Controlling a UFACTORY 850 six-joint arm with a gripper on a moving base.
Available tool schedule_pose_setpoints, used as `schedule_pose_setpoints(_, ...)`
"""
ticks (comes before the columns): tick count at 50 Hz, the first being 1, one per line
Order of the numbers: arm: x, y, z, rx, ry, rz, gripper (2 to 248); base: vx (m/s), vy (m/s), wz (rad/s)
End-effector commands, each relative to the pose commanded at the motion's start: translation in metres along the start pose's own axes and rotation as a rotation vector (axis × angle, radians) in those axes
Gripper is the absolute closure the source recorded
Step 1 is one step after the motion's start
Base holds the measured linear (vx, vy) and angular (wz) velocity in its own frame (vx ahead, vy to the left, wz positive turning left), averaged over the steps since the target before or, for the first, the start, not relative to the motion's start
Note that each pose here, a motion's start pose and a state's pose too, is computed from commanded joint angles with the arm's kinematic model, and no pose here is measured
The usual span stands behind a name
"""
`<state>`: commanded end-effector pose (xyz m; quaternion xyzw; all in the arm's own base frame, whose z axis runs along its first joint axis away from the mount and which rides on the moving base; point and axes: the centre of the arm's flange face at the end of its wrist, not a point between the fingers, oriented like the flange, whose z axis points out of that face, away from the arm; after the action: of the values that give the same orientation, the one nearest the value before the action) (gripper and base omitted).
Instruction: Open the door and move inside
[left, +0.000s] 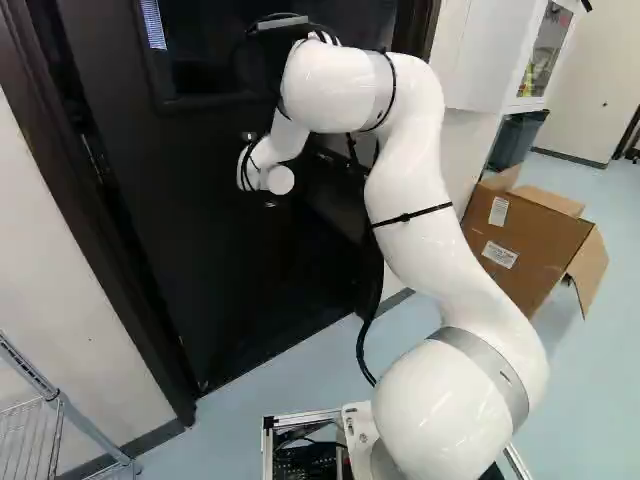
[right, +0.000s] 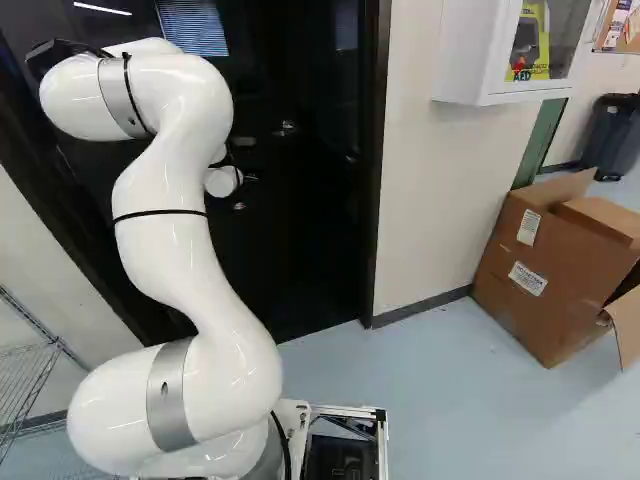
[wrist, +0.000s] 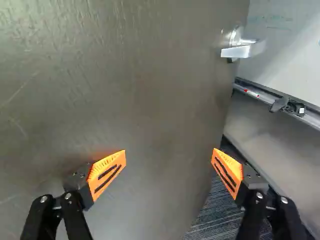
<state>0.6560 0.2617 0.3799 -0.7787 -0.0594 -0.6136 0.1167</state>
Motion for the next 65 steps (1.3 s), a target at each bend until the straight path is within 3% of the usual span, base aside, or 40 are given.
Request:
schedule_pose_setpoints(11, -0.001, -0.007, 0.001, 0.009, 0.001, -0.002, 3, 0.0, 0.0, 0.0)
schedule_pose_setpoints(42, 0.002, 0.029, -0.048, -0.039, -0.038, 0.002, 3, 0.0, 0.0, 0.0)
schedule_pose_setpoints(65, 0.0, 0.045, -0.094, -0.039, -0.069, -0.021, 3, 0.0, 0.0, 0.0)
